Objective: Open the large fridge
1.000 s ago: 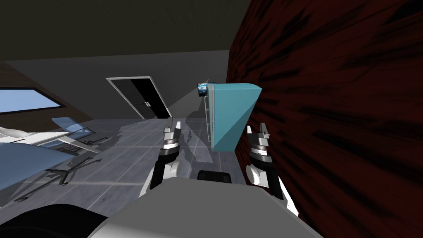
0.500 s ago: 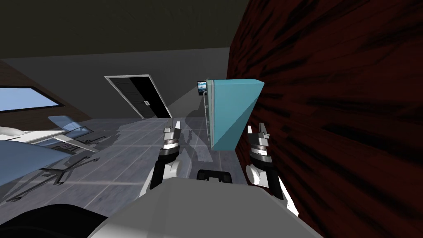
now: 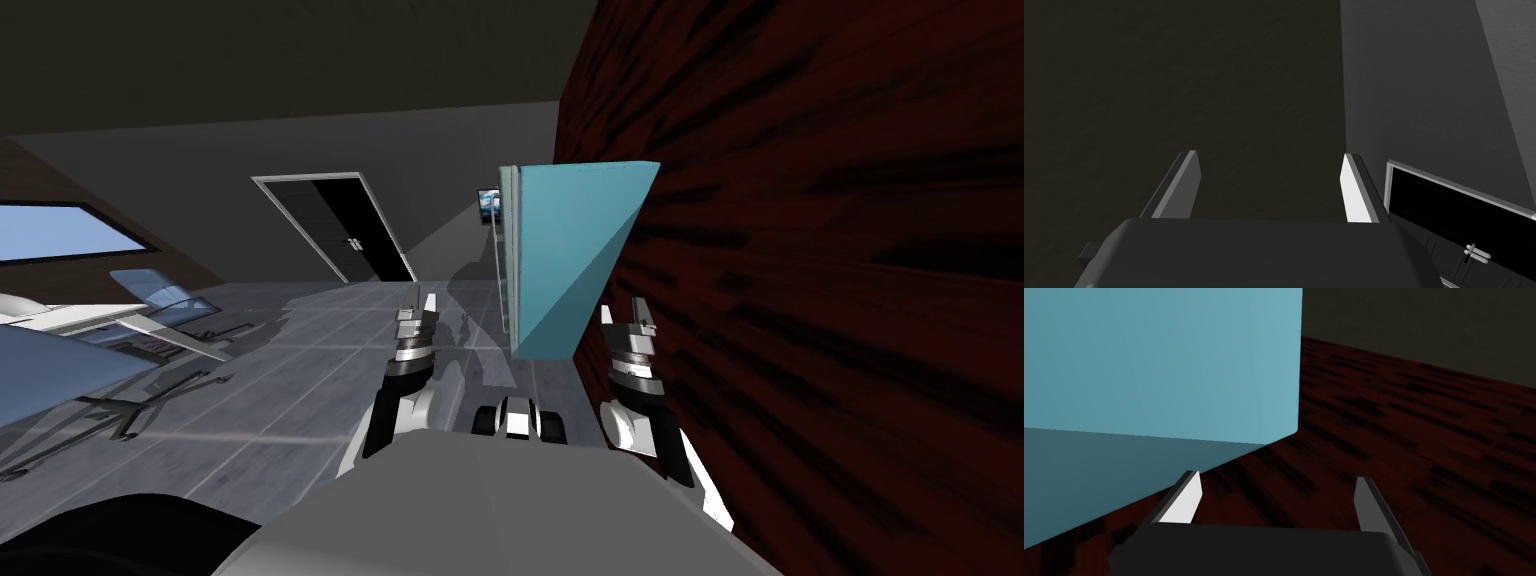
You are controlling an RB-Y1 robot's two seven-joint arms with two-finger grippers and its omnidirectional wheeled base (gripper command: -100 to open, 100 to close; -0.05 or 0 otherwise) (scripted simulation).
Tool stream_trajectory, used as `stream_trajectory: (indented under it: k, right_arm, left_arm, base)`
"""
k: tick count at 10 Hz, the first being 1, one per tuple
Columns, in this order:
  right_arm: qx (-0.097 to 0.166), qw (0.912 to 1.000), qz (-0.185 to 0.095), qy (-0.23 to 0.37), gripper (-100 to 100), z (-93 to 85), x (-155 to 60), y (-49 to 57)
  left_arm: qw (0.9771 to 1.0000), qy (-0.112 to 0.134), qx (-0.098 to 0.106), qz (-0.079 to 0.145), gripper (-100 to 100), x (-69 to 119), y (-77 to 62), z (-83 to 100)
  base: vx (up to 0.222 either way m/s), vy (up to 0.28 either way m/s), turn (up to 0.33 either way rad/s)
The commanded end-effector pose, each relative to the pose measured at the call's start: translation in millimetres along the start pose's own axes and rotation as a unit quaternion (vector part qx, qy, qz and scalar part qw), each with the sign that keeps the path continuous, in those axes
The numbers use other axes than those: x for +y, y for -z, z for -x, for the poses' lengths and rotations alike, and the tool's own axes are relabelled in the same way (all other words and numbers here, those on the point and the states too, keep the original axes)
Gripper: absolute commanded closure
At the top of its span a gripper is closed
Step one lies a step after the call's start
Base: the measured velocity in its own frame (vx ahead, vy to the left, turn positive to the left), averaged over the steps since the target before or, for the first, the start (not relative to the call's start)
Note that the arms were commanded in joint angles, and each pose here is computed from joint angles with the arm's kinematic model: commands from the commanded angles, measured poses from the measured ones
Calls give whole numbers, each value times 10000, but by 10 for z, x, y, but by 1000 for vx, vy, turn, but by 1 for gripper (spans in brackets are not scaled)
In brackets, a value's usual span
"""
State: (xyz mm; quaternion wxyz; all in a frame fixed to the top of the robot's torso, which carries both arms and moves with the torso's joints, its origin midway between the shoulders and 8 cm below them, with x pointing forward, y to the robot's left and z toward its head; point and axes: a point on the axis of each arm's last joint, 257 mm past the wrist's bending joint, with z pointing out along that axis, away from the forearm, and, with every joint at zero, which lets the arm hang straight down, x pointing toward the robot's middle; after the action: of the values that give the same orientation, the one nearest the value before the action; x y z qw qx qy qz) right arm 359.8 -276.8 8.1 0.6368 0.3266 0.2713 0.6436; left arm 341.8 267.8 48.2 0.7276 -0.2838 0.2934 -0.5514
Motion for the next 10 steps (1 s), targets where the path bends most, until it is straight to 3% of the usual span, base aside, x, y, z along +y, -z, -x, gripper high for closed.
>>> stream_trajectory:
  k: [1,4,5,6,7,10]
  right_arm:
    - [-2,9979,-101,633,-100,282,21,95]
    - [-89,9925,-194,1204,-100,576,72,188]
    - [-98,9922,-191,1226,-100,592,79,188]
    - [-149,9879,-248,1525,-100,744,115,246]
    - [-165,9872,-242,1566,-100,772,128,245]
    - [-279,9742,-369,2210,-100,1091,237,382]
  left_arm:
    - [10000,0,0,1,0,1,0,0]
    - [10000,0,0,1,0,1,0,0]
    - [10000,0,0,1,0,1,0,0]
    - [10000,0,0,1,0,1,0,0]
    - [10000,0,0,1,0,1,0,0]
    - [10000,0,0,1,0,1,0,0]
  base:
    - [86,79,103]
    - [80,91,99]
    - [59,40,48]
    - [73,45,114]
    - [55,44,67]
    - [80,66,109]
